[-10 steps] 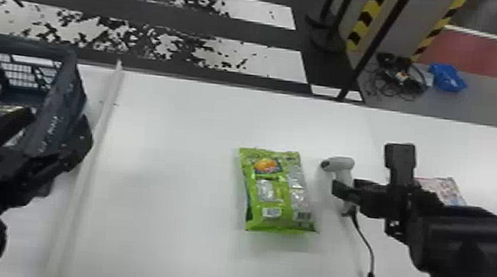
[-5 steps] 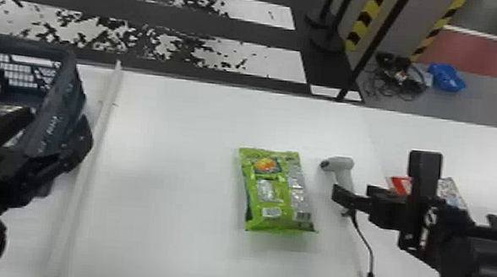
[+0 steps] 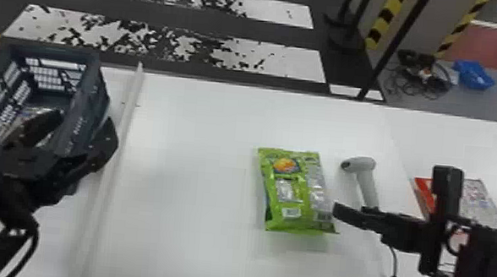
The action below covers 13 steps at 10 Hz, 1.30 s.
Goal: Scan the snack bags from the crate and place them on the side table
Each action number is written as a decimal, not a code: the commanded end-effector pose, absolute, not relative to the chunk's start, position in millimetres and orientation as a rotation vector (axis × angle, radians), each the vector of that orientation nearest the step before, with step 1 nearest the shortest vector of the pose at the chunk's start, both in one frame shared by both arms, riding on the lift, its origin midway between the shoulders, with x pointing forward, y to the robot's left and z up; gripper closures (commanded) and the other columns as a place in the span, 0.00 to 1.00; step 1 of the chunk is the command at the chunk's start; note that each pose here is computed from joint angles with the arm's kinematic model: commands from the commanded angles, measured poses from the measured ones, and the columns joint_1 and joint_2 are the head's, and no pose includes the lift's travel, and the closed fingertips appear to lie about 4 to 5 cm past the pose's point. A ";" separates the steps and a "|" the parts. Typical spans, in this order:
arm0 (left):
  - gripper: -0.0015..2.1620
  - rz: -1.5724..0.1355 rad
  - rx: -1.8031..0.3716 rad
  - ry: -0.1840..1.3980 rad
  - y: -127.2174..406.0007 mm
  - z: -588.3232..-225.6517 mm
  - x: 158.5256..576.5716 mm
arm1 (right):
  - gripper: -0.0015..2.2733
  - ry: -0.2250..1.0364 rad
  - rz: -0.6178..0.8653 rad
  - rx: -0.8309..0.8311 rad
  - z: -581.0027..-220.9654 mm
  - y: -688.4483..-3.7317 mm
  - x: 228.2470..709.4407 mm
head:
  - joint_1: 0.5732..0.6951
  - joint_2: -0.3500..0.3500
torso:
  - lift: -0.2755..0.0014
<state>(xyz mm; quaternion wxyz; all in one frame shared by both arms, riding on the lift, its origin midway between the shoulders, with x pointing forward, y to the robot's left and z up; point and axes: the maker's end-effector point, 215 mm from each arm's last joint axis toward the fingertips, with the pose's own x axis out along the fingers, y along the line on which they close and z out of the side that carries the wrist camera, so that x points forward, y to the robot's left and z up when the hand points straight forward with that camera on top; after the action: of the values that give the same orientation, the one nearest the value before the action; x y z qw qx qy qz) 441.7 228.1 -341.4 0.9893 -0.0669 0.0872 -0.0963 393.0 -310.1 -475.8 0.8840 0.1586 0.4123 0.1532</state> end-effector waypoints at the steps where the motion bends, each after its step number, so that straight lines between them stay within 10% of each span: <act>1: 0.04 -0.194 -0.137 0.176 227.5 -342.0 441.5 | 0.05 0.878 0.354 0.362 -477.4 -296.4 387.1 | 1.00 0.34 | 0.66; 9: 0.04 -0.196 -0.141 0.175 226.9 -342.1 440.5 | 0.12 0.945 0.490 0.373 -507.1 -272.9 399.1 | 1.00 0.41 | 0.66; 11: 0.04 -0.198 -0.141 0.175 226.5 -341.9 440.0 | 0.76 0.940 0.504 0.354 -509.5 -274.8 401.2 | 1.00 0.42 | 0.66; 13: 0.04 -0.197 -0.142 0.178 226.5 -343.4 439.4 | 0.98 0.908 0.534 0.356 -505.4 -275.1 404.5 | 1.00 0.41 | 0.66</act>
<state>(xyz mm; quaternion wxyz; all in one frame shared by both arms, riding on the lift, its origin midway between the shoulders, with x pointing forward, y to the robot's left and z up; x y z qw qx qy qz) 439.7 226.7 -342.9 0.9887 -0.0694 0.0885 -0.0990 403.0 -272.2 -505.4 0.8470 0.1703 0.4344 0.2547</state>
